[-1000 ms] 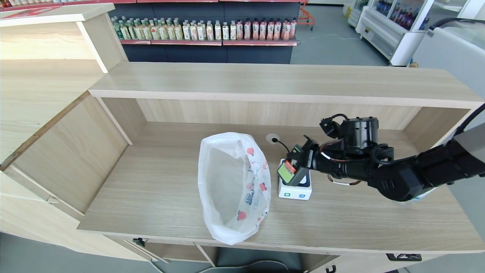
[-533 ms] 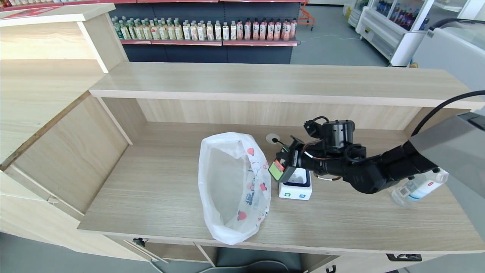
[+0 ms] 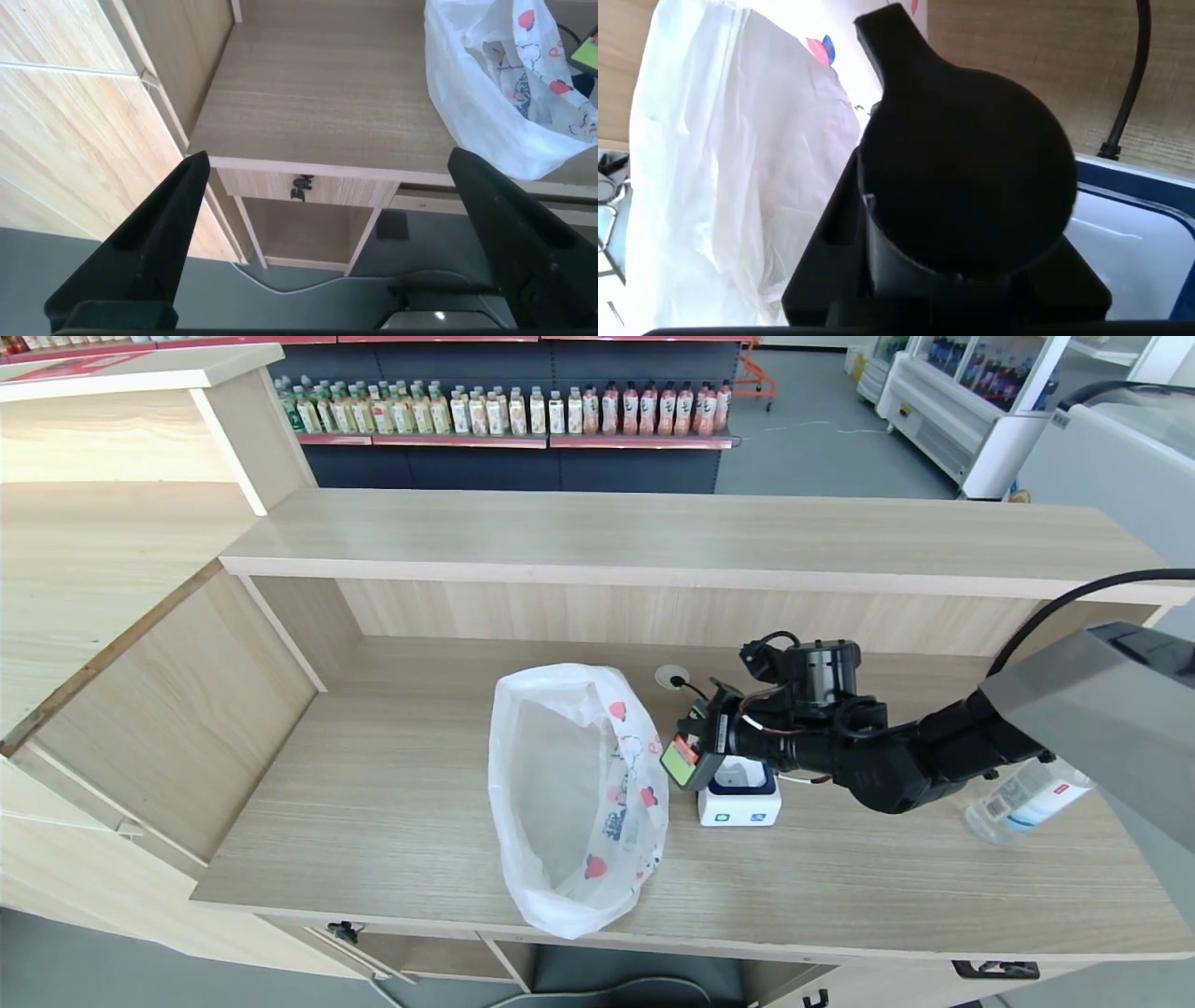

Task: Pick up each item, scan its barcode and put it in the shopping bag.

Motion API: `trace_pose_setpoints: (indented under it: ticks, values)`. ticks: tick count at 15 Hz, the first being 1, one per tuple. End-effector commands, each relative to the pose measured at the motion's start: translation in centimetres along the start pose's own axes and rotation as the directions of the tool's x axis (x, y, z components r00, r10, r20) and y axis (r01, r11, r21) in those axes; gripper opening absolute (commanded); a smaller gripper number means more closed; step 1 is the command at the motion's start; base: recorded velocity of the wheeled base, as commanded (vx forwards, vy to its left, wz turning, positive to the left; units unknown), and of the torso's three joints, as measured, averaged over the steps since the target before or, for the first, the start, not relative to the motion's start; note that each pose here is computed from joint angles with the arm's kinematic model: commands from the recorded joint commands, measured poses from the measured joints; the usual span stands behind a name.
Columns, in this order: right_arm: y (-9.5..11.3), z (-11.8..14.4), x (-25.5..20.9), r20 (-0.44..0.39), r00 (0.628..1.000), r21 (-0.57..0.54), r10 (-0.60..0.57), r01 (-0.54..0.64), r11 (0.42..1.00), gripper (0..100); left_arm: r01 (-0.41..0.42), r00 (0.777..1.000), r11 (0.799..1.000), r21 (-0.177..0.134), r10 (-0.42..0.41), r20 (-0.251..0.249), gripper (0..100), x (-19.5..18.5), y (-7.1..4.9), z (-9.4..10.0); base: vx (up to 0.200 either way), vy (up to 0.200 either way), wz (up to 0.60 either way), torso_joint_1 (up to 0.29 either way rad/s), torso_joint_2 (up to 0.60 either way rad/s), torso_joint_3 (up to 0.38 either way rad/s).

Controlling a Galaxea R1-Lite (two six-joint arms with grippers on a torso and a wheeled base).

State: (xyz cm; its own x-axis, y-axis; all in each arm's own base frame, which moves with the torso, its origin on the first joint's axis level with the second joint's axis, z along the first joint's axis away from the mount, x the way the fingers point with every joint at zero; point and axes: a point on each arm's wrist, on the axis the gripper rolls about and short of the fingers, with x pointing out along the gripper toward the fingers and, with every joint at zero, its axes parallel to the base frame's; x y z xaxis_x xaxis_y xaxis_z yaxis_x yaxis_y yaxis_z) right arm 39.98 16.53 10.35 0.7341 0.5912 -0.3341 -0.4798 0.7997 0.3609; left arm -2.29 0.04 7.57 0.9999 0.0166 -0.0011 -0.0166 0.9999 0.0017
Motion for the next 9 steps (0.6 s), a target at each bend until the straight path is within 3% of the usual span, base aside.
trace_pose_setpoints:
  ticks: [1,4,9]
  values:
    - [0.3,0.7,-0.4,0.020,1.000,-0.005,0.007,-0.007,1.000,0,0.000,1.000,1.000,0.000,0.000,0.000,100,0.0,0.0,0.0,0.000,0.000,0.00,0.000,0.00,0.000]
    - [1.2,2.3,-2.0,0.055,0.998,-0.015,0.016,-0.015,1.000,0,0.000,1.000,1.000,0.000,0.000,0.001,100,0.0,0.0,0.0,0.000,0.000,0.00,0.000,0.00,0.000]
    - [0.5,2.2,-3.4,0.004,1.000,-0.014,-0.027,0.027,1.000,0,0.000,1.000,1.000,0.000,0.000,0.000,100,0.0,0.0,0.0,0.000,0.000,0.00,0.000,0.00,0.000]
